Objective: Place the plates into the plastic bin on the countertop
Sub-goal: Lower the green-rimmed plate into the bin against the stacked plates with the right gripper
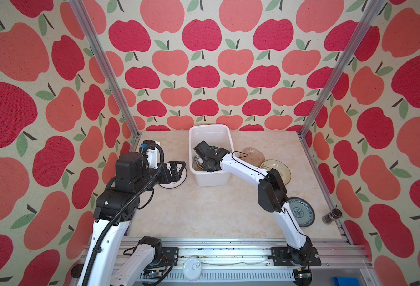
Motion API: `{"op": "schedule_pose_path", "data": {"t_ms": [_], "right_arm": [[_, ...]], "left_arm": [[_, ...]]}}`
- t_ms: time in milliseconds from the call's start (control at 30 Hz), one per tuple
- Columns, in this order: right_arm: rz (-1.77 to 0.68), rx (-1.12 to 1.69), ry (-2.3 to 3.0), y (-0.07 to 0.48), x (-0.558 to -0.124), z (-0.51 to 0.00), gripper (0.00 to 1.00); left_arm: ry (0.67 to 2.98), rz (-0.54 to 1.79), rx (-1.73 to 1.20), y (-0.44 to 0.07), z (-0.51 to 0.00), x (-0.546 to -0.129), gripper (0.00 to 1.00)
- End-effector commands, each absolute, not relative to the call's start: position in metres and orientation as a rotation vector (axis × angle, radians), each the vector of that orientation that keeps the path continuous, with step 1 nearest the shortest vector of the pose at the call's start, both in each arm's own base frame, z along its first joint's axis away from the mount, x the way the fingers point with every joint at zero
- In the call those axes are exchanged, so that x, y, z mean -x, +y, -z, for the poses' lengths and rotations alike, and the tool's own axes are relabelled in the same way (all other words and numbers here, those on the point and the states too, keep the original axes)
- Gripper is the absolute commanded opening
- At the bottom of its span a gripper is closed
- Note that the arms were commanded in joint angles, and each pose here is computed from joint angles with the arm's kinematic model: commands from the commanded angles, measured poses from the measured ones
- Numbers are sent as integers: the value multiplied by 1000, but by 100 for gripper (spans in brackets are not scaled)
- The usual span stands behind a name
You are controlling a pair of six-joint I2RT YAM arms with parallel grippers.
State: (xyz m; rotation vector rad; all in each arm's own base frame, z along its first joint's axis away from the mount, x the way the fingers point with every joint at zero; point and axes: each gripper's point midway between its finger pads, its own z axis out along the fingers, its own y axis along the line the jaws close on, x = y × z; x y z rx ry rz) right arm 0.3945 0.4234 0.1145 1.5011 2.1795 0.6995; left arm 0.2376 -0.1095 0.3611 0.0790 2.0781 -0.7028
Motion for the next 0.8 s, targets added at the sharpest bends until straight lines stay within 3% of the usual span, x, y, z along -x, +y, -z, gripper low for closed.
{"op": "schedule_pose_path", "data": {"t_ms": [0, 267, 767], "right_arm": [[-681, -1803, 2024, 410, -395, -92, 49], [-679, -1766, 2042, 408, -404, -91, 64], [-773, -1660, 2064, 413, -438, -109, 73]], "left_arm": [[2065, 684, -84, -106, -367, -237, 99], [2082, 678, -90, -106, -362, -235, 99], [2088, 726, -59, -108, -357, -238, 99]]}}
